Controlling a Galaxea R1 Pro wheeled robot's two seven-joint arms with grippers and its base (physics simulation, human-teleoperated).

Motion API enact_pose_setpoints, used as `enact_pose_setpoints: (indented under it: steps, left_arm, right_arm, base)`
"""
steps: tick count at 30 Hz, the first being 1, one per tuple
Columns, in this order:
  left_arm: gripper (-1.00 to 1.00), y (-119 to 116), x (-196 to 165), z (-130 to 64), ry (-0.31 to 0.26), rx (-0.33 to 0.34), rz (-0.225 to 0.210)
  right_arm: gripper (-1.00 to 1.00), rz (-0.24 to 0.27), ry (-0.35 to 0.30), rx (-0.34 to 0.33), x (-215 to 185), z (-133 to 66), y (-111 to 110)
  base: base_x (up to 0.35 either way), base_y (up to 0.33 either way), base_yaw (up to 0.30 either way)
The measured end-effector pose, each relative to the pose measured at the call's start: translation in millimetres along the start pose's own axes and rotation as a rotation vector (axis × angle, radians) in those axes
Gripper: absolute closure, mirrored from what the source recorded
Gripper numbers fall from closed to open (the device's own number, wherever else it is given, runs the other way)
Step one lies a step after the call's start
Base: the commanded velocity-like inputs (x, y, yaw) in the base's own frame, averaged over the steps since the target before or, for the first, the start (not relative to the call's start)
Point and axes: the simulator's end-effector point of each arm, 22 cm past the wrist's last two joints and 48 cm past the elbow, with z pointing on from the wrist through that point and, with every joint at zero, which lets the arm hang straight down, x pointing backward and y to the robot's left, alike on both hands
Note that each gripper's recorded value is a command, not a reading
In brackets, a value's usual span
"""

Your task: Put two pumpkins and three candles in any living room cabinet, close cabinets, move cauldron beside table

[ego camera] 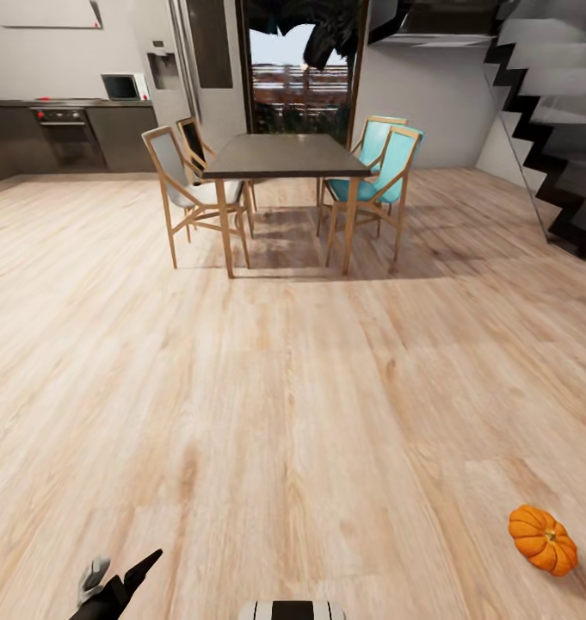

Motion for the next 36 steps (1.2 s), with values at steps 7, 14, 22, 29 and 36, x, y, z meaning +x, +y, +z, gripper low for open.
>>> enact_pose_setpoints:
  steps: [7, 14, 22, 29, 36]
  left_arm:
    - [-1.0, -0.1, -0.1, 0.0, 0.0, 0.0, 0.0]
    - [-1.0, -0.2, 0.5, 0.3, 0.0, 0.001, -0.001]
    - [-1.0, -0.1, 0.7, 0.5, 0.001, 0.0, -0.001]
    - [-1.0, 0.0, 0.8, 0.6, 0.001, 0.0, -0.001]
    - [-1.0, -0.1, 0.2, 0.1, 0.0, 0.001, 0.0]
  right_arm:
    - [-1.0, 0.0, 0.001, 0.0, 0.3, 0.1, -0.1]
    - [-1.0, 0.0, 0.002, 0.0, 0.4, 0.3, -0.1]
    - [-1.0, 0.011, 0.005, -0.003, 3.4, 1.9, -0.4]
    - [-1.0, 0.012, 0.006, -0.005, 3.9, 2.2, -0.2]
    - [-1.0, 0.012, 0.005, -0.005, 3.8, 2.1, -0.2]
  base:
    - [0.315, 0.076, -0.299]
    - [0.24, 0.077, -0.3]
    - [0.011, 0.001, -0.3]
    - [-0.15, -0.174, -0.3]
    - [-0.046, -0.049, -0.3]
